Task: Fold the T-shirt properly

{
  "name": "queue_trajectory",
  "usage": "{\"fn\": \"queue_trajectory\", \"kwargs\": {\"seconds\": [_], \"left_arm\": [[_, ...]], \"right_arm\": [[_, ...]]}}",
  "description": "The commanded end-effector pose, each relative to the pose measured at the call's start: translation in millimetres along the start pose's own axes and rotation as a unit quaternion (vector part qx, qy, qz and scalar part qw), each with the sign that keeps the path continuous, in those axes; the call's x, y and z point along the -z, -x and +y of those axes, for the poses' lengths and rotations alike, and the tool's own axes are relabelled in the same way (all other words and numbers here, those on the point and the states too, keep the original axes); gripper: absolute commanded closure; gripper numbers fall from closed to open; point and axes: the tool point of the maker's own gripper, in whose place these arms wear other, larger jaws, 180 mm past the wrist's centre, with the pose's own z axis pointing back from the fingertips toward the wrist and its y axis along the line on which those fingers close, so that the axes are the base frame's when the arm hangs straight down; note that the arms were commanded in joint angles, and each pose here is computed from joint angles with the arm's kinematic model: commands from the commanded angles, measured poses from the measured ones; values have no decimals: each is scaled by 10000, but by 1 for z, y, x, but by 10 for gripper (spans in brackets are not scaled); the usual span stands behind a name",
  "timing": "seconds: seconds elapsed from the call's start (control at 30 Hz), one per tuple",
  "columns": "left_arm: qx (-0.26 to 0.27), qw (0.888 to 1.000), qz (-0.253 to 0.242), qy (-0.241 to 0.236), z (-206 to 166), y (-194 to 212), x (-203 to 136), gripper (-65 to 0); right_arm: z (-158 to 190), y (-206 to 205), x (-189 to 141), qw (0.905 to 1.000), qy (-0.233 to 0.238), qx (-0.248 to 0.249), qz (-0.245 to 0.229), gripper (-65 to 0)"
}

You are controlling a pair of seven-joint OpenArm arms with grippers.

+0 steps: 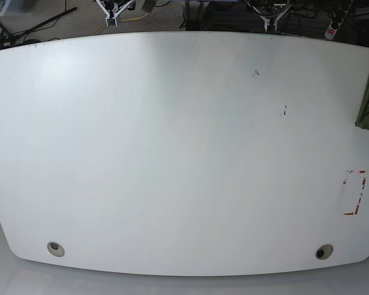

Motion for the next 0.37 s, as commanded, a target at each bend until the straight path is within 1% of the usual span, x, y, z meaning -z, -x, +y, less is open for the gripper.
{"fn": "queue_trajectory", "kwargs": {"seconds": [0.0,0.33], "left_arm": [[5,10000,41,6,-2,6,0,-399],[-5,10000,-20,20,-4,3,0,-399]], "right_arm": [[-7,5,-3,10000,52,-61,59,-159],[-5,-1,-1,10000,41,-63,13,-159]]}}
